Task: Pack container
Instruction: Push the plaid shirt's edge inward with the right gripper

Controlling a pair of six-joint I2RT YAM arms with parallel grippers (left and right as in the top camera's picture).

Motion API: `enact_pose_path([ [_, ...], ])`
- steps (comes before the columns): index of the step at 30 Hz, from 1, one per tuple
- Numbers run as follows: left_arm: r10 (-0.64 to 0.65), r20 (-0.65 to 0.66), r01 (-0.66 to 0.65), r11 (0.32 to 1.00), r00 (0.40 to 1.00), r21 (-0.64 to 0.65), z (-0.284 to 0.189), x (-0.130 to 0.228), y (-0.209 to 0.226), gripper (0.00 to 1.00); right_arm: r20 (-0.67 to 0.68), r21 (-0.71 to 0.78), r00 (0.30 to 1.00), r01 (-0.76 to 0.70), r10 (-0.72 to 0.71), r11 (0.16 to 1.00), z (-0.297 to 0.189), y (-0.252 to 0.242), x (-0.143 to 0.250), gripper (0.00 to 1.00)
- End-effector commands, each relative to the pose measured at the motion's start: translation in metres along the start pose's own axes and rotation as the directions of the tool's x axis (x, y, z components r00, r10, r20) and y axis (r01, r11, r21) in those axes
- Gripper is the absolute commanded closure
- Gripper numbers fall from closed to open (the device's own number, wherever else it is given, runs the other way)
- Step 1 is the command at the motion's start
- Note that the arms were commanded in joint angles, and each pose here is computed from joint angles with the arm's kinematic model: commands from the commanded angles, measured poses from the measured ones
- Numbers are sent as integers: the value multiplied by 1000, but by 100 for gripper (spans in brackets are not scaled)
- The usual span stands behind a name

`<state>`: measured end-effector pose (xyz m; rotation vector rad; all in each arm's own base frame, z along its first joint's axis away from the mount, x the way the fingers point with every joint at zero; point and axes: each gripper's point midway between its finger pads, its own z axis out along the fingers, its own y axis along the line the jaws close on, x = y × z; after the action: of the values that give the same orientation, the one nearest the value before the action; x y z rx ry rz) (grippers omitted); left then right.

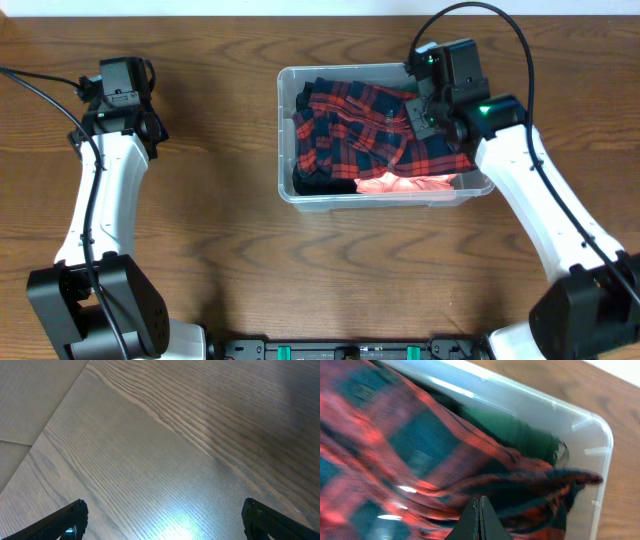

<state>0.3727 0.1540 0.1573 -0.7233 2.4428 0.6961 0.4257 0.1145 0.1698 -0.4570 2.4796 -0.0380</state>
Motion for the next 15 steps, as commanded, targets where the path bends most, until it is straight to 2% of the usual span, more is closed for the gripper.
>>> enact_pose_path([
  [1, -5, 21, 5, 1000, 1000, -13, -6, -7, 6, 2, -89, 34, 995, -45, 47, 998, 25, -12, 22, 99],
  [8, -5, 21, 5, 1000, 1000, -13, -6, -7, 6, 2, -188, 20, 979, -71, 73, 997, 53, -12, 46, 99],
  [15, -5, 21, 5, 1000, 1000, -13, -6, -7, 6, 2, -78, 26, 994, -74, 76, 997, 22, -17, 13, 99],
])
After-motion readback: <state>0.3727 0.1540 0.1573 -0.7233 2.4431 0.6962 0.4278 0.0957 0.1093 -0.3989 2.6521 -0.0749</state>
